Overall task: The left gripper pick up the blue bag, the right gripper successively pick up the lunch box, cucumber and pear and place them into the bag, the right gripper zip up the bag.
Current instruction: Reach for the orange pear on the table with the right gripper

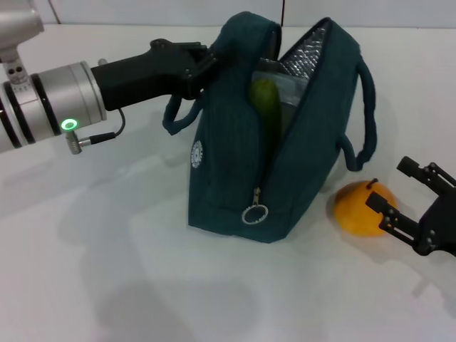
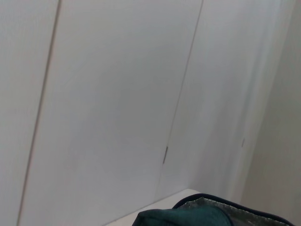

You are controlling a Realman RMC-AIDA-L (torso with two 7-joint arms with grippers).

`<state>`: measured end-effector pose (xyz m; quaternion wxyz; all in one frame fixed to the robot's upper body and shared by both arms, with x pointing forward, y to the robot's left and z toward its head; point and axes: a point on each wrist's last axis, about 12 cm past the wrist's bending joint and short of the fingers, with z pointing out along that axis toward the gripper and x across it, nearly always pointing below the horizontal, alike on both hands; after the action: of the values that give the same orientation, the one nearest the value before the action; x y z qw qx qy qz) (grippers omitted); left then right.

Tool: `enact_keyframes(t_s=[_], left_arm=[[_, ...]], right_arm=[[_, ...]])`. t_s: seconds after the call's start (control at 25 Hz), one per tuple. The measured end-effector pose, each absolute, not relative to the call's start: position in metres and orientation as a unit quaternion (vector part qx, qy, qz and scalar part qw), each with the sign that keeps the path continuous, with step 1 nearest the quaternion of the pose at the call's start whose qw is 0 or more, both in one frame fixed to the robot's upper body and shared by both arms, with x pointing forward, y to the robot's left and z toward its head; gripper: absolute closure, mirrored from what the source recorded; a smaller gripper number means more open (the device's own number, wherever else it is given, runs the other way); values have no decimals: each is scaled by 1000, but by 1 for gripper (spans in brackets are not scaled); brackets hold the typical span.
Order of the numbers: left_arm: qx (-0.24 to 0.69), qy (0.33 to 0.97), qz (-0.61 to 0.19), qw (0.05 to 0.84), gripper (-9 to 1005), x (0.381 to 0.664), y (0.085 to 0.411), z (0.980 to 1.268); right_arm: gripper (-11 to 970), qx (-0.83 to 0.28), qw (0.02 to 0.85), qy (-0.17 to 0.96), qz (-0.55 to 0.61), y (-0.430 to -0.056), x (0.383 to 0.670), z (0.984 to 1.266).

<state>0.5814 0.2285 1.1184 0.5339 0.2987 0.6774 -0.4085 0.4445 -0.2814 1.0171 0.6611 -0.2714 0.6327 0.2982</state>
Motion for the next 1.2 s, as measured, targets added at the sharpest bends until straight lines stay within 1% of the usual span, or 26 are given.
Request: enact_keyframes(t_s=[0.44,0.64,0.96,1.2], left_arm=[[287,691,-387,539,950,585,233,1113],[287,692,-387,537,950,584,232,1111],[288,693,-391,533,950,585,228,1110],[291,690,-390,536,950,585,227,1110]], right_arm=[[249,-286,647,631,318,-273,454,1019],[338,-290,640,636,318,-271,458,1019],[396,-292,638,639,315,-271,461,1018],[555,-295,635,643,311,-270,464,1018]])
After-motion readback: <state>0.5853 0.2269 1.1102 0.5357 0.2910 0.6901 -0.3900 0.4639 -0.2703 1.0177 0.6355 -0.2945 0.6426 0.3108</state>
